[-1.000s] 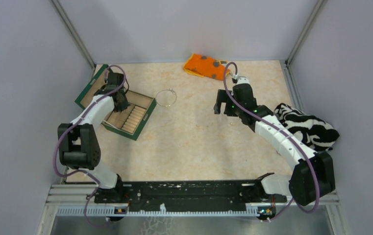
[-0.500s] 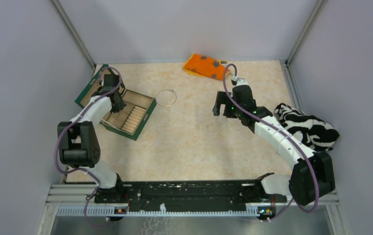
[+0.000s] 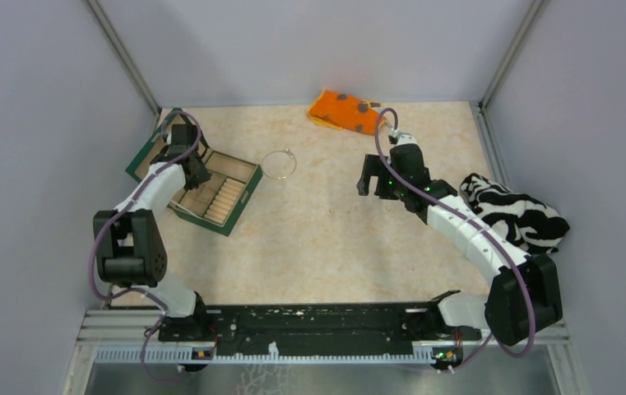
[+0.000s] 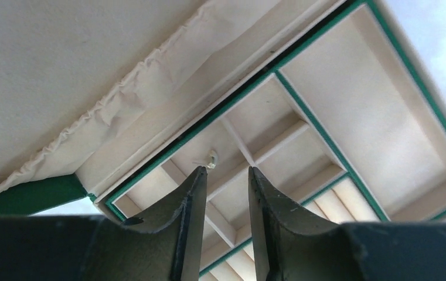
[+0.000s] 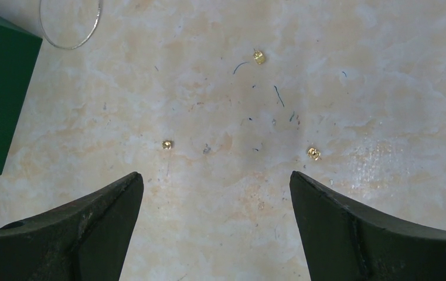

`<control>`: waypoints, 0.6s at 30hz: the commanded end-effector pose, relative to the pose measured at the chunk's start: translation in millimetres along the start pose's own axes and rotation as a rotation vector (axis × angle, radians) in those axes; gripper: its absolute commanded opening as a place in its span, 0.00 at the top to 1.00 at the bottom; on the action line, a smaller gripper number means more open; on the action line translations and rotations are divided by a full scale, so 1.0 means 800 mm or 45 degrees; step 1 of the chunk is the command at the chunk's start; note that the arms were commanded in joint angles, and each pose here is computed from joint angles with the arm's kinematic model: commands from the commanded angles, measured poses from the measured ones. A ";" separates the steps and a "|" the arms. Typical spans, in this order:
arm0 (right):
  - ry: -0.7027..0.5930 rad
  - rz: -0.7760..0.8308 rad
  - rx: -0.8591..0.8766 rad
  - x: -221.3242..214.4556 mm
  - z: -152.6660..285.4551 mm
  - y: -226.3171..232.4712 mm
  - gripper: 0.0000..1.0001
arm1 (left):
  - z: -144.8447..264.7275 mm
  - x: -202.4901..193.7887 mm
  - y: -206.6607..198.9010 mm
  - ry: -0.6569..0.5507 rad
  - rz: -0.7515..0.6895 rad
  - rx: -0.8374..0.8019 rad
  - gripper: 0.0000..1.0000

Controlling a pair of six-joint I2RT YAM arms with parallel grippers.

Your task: Organize the mixed jewelry

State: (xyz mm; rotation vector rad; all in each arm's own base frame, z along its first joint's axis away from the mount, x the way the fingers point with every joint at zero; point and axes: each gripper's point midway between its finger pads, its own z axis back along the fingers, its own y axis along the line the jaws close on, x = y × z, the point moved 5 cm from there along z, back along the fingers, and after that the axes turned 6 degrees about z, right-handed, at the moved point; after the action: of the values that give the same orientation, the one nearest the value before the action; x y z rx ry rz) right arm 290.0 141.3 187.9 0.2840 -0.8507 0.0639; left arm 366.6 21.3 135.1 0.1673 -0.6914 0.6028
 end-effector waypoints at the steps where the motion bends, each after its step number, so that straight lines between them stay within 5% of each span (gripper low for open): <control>1: -0.079 -0.011 -0.003 0.016 0.017 0.004 0.06 | 0.045 0.020 -0.020 -0.061 0.025 -0.198 0.61; 6: -0.124 -0.013 -0.059 0.021 0.033 -0.004 0.06 | 0.120 -0.026 -0.112 -0.117 -0.275 -0.483 0.50; 11: -0.163 -0.037 -0.142 0.029 0.047 -0.014 0.05 | 0.177 -0.115 -0.199 0.084 -0.442 -0.787 0.45; 18: -0.138 -0.110 -0.246 0.034 0.062 -0.044 0.04 | 0.203 -0.210 -0.263 0.214 -0.671 -0.920 0.41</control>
State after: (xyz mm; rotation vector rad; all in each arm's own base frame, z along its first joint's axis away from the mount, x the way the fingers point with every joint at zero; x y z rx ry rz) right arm 274.8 110.2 208.0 0.1610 -0.9040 -0.0348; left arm 303.8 -252.2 169.1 -0.3101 -0.6822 -0.0978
